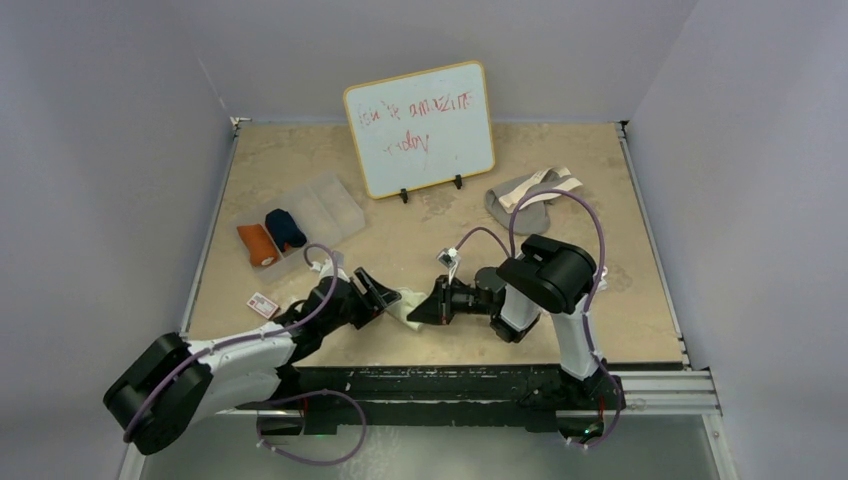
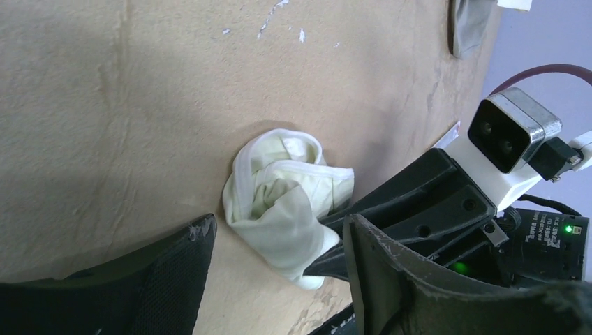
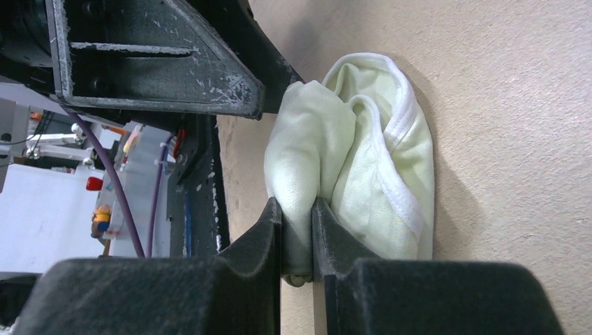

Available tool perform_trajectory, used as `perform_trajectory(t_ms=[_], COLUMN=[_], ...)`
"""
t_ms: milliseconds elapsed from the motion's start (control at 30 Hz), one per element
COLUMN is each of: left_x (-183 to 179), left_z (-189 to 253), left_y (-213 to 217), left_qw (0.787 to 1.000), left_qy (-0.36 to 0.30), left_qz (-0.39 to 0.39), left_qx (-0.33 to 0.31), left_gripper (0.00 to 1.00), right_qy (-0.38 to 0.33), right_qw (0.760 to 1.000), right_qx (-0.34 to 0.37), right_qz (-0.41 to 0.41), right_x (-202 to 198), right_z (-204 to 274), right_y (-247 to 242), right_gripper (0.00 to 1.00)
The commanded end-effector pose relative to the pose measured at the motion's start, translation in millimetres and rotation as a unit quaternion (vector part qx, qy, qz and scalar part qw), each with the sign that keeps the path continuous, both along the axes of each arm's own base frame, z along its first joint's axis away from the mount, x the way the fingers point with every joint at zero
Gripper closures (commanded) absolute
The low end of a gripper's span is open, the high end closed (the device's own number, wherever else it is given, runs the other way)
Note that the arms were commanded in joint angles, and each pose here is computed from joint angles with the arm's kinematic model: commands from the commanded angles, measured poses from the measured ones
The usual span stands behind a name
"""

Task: Roll the underwear
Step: Roll the underwear to the center of the board.

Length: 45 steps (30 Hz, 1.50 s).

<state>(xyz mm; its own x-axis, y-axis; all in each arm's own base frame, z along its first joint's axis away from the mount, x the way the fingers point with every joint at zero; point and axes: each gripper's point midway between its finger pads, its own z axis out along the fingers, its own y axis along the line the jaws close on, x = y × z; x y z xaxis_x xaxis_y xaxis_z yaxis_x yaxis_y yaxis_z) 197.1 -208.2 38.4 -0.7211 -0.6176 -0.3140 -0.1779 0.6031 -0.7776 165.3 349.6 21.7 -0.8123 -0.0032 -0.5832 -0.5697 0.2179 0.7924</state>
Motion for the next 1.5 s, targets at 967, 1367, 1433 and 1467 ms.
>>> perform_trajectory(t_ms=[967, 1367, 1433, 1467], left_x=[-14.4, -16.8, -16.0, -16.1], left_z=[-29.9, -30.1, -29.2, -29.3], left_y=[40.4, 41.3, 40.6, 40.5], left_qw=[0.987, 0.986, 0.986, 0.987], left_qy=[0.093, 0.099, 0.097, 0.097], left_qz=[0.056, 0.059, 0.059, 0.059], left_qx=[0.123, 0.119, 0.118, 0.118], left_gripper=[0.99, 0.99, 0.99, 0.99], right_qy=[-0.376, -0.512, -0.517, -0.518], right_qw=[0.899, 0.817, 0.810, 0.807], right_qx=[-0.202, -0.239, -0.244, -0.250], right_qz=[0.102, 0.116, 0.127, 0.133], right_x=[19.9, -4.6, -6.8, -7.4], right_z=[56.9, 48.9, 41.0, 36.3], right_y=[-3.4, 45.9, 49.7, 51.0], right_gripper=[0.47, 0.48, 0.48, 0.49])
